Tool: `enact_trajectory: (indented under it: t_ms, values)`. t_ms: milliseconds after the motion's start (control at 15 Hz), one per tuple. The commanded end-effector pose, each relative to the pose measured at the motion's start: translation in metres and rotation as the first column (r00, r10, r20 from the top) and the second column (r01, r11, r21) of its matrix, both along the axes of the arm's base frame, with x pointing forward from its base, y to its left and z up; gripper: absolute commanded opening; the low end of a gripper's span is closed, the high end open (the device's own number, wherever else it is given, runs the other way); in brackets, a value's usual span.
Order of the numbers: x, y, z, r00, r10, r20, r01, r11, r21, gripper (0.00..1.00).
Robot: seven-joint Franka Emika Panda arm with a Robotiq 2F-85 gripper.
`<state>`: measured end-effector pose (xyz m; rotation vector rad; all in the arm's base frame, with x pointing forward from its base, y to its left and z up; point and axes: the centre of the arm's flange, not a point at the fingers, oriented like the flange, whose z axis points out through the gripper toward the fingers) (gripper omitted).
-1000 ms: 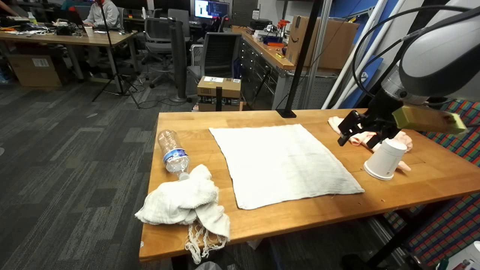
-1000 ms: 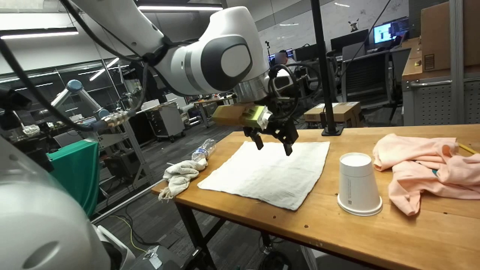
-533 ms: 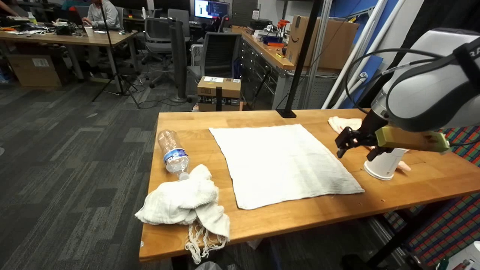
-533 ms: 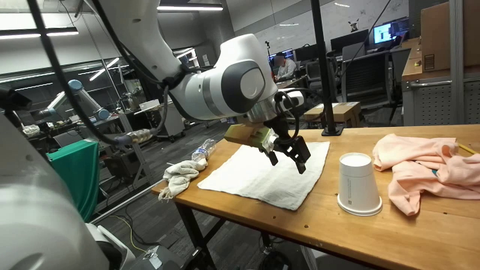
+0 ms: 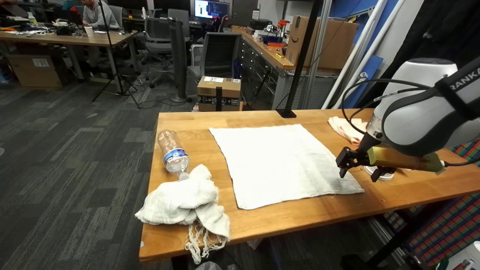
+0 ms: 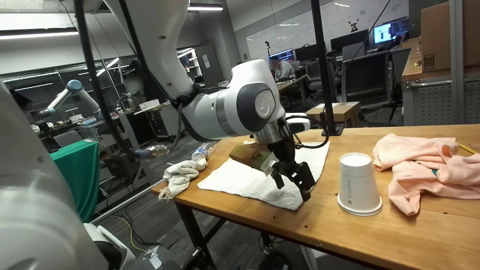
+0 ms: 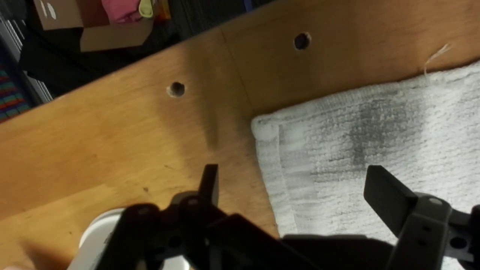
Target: Fold the towel
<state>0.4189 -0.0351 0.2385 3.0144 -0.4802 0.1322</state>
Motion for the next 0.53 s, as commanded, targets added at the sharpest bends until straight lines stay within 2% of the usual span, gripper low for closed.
enact_trajectory:
  t_ms: [0,467]
  values:
    - [0.004,0.005,-0.008,0.998,-0.039,-0.039,0.039,0.999,-0.003,1.00]
    - [0.003,0.007,-0.023,0.993,-0.068,-0.102,0.070,0.997,0.018,1.00]
